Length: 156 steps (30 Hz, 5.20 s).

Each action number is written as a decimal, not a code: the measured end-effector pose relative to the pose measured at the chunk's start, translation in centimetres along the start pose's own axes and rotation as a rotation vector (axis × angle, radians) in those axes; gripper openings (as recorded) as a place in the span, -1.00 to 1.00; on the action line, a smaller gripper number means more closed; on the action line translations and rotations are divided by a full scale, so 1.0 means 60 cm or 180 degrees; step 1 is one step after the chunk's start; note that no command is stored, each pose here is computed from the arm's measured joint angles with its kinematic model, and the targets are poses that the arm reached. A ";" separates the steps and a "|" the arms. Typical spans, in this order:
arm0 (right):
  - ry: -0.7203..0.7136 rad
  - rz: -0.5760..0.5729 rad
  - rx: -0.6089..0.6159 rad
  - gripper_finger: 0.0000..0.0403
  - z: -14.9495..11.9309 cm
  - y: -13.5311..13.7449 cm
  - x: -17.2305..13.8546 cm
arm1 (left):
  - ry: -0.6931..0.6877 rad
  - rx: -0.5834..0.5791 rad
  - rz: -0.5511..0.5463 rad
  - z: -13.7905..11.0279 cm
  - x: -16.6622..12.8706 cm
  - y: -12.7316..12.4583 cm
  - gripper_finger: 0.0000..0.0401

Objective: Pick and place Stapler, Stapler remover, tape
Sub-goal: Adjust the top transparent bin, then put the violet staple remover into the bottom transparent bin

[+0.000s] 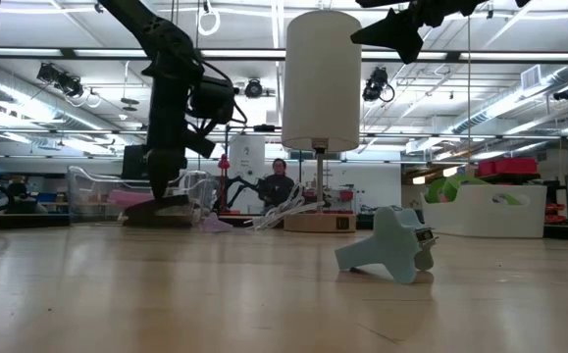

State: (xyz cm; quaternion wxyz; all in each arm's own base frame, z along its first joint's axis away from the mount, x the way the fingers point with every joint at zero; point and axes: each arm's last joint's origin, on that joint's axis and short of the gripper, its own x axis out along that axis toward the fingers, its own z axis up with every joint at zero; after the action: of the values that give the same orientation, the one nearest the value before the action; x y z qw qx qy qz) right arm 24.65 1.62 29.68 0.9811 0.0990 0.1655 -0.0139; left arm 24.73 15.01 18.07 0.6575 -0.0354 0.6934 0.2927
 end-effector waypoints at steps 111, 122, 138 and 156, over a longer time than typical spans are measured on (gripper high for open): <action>0.0780 -0.0205 -0.0011 -0.10 -0.029 -0.015 -0.123 | -0.0256 0.0583 -0.0289 0.123 -0.004 -0.113 0.72; 0.0723 -0.0230 0.0288 -0.08 -0.027 -0.014 -0.122 | -0.0295 0.0589 -0.0522 0.129 0.004 -0.096 0.67; 0.0665 -0.0213 0.0282 -0.08 -0.024 -0.014 -0.121 | -0.0379 0.0538 -0.0190 0.124 -0.013 -0.142 0.67; 0.0559 -0.0184 0.0293 -0.08 -0.019 -0.012 -0.120 | -0.0139 0.0433 -0.0182 0.118 0.007 -0.160 0.66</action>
State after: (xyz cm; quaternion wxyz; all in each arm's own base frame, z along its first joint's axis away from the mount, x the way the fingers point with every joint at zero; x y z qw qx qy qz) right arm 17.44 1.07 30.85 0.9564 0.1400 0.2528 -0.0410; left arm 35.17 10.41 14.47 0.6815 -0.0041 0.6958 0.2267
